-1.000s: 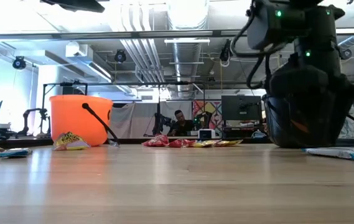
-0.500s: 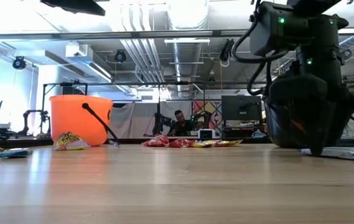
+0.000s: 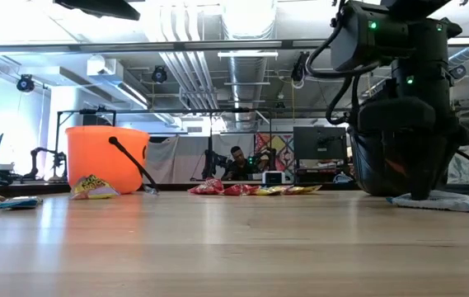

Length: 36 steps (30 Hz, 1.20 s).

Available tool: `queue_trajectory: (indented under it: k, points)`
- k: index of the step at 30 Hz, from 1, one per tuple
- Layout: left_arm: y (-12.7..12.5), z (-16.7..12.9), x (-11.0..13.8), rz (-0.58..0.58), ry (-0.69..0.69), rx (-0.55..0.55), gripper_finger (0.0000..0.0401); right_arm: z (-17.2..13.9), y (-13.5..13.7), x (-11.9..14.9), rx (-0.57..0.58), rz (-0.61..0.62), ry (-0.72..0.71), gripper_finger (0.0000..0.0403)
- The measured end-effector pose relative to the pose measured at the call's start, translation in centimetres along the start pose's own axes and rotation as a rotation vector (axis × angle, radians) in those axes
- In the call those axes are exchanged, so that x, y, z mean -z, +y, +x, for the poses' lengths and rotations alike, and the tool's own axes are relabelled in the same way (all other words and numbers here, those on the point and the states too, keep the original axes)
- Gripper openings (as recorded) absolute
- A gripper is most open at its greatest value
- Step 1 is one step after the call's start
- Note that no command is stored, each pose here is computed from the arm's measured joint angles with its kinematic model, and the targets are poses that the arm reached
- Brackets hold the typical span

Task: Sort candy by brand, put in halloween buckets
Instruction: Put the white chocolate bar into the orange bucket

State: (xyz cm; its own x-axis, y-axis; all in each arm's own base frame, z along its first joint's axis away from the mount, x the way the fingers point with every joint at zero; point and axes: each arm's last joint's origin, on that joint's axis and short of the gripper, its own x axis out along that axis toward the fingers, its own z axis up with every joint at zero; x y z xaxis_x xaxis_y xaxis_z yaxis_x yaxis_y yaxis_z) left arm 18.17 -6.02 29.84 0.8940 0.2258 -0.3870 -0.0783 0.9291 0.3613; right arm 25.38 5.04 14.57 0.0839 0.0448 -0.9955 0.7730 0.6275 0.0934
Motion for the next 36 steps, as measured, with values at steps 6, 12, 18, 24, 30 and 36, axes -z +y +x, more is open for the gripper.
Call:
queue_trajectory:
  k: [6, 12, 18, 24, 30, 36]
  points:
    - [0.0, 0.0, 0.0, 0.009, 0.001, -0.001, 0.0077, -1.6, 0.6, -0.3, -0.061, -0.075, -0.028, 0.0010]
    - [0.0, 0.0, 0.0, 0.006, -0.001, -0.001, 0.0077, -4.0, 1.6, -1.0, -0.120, -0.170, -0.167, 0.0008]
    - [-0.4, 0.4, 0.0, -0.027, -0.064, 0.087, 0.0077, -5.5, 3.0, -2.2, -0.222, -0.270, -0.422, 0.0008]
    - [-1.0, 1.0, 0.5, -0.113, -0.134, 0.105, 0.0077, -6.2, 4.3, -3.2, -0.247, -0.353, -0.654, 0.0008]
    - [-1.8, 2.1, 2.4, -0.195, -0.203, 0.103, 0.0103, -7.0, 5.1, -3.9, -0.247, -0.405, -0.824, 0.0008]
    - [-2.4, 2.9, 4.3, -0.255, -0.289, 0.095, 0.0162, -8.3, 6.1, -4.5, -0.301, -0.472, -0.990, 0.0008]
